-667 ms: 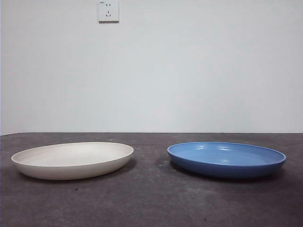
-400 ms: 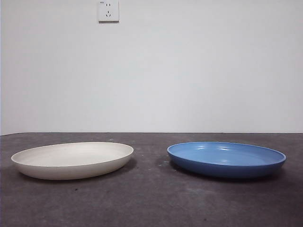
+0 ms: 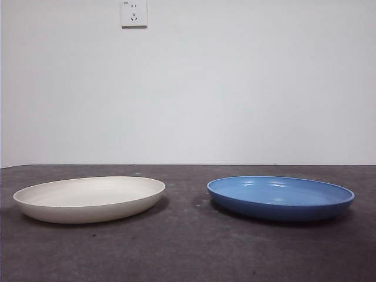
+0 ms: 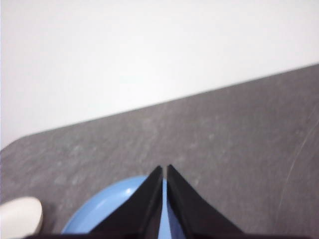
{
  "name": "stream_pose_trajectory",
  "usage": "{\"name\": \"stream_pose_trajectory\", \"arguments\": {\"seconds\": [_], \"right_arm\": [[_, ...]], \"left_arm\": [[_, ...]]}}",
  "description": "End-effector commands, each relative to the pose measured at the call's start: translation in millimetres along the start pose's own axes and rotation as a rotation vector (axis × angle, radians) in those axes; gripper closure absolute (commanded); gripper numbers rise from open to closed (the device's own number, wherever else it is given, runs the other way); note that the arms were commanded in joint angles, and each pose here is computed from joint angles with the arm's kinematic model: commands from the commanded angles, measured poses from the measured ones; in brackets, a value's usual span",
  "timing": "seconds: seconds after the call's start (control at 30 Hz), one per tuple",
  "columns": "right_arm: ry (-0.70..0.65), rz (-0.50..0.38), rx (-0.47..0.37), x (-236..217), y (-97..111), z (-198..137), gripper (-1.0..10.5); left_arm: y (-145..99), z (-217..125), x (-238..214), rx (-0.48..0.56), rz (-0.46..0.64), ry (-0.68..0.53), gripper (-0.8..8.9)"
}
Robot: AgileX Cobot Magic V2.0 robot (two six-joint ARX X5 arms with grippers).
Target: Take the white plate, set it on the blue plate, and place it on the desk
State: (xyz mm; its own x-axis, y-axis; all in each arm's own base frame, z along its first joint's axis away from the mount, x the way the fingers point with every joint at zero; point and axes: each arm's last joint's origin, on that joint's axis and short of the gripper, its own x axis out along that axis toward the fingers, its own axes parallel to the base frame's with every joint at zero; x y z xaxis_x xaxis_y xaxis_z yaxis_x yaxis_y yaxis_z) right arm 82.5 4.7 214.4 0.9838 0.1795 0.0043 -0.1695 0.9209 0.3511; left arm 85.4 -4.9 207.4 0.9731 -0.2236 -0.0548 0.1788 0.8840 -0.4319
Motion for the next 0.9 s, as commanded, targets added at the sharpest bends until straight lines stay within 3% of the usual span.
{"name": "stream_pose_trajectory", "arguments": {"seconds": [0.03,0.23,0.43,0.9], "right_arm": [[-0.026,0.001,-0.010,-3,7,19,9.4],[0.037,-0.015,-0.063,-4,22,56,9.4],[0.233,0.033,-0.125,7,35,89,9.4],[0.674,0.212,-0.150,38,48,120,9.4]], "left_arm": [[-10,19,-4,0.015,-0.004,-0.010,8.04],[-28,57,-5,0.076,0.031,0.076,8.04],[-41,90,5,0.162,0.043,0.239,8.04],[-62,115,31,0.233,-0.235,0.636,8.04]]}}
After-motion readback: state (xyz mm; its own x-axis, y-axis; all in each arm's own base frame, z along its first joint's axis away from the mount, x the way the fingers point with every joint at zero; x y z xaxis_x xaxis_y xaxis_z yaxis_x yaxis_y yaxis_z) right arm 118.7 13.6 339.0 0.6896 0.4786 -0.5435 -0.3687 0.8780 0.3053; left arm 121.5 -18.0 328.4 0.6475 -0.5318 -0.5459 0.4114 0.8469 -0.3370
